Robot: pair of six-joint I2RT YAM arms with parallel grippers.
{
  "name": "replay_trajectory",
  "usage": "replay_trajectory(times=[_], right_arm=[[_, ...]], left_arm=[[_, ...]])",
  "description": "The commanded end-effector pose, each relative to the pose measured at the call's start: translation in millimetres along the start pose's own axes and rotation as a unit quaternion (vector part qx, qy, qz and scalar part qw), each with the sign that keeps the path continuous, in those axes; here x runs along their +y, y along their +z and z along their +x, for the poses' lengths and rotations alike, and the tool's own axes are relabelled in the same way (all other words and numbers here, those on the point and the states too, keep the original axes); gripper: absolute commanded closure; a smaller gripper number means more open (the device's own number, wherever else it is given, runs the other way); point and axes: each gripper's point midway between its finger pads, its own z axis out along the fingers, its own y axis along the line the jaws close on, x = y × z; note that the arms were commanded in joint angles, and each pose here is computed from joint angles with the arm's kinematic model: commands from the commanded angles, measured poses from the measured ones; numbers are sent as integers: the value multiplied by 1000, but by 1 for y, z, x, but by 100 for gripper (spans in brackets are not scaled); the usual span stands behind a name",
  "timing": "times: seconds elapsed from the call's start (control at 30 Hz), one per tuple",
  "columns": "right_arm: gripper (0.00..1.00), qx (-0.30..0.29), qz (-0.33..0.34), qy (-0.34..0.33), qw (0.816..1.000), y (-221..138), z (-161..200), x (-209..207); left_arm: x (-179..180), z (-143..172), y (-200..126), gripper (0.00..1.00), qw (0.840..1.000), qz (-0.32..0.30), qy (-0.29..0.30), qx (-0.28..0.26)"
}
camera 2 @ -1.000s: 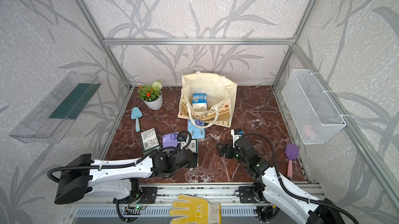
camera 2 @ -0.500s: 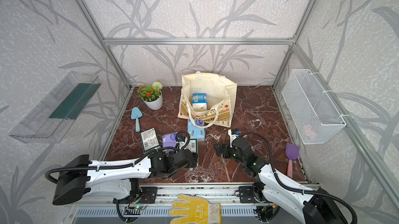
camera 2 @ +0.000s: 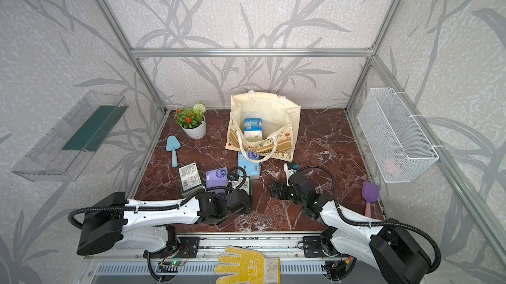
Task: Put tissues into the canvas bag
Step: Pick up the pack of facial tissues from the center of the board.
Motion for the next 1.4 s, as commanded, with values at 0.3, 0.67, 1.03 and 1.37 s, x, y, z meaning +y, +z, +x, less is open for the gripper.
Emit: replay_trajectory(times=[0.3, 0.67, 1.03, 1.37], right_arm=[[10, 1, -59, 6, 998, 22, -11, 39], [13, 38, -70, 14, 997, 44, 14, 55], [15, 58, -88, 35, 994, 59, 29, 69], [16, 60, -110, 54, 991, 66, 35, 77]], left_arm=[[7, -14, -5, 1, 998, 43, -29, -34], [38, -13, -10, 6, 998, 26, -62, -13], [56, -10, -11, 25, 997, -6, -78, -16], [50, -11, -7, 44, 997, -2, -76, -13]])
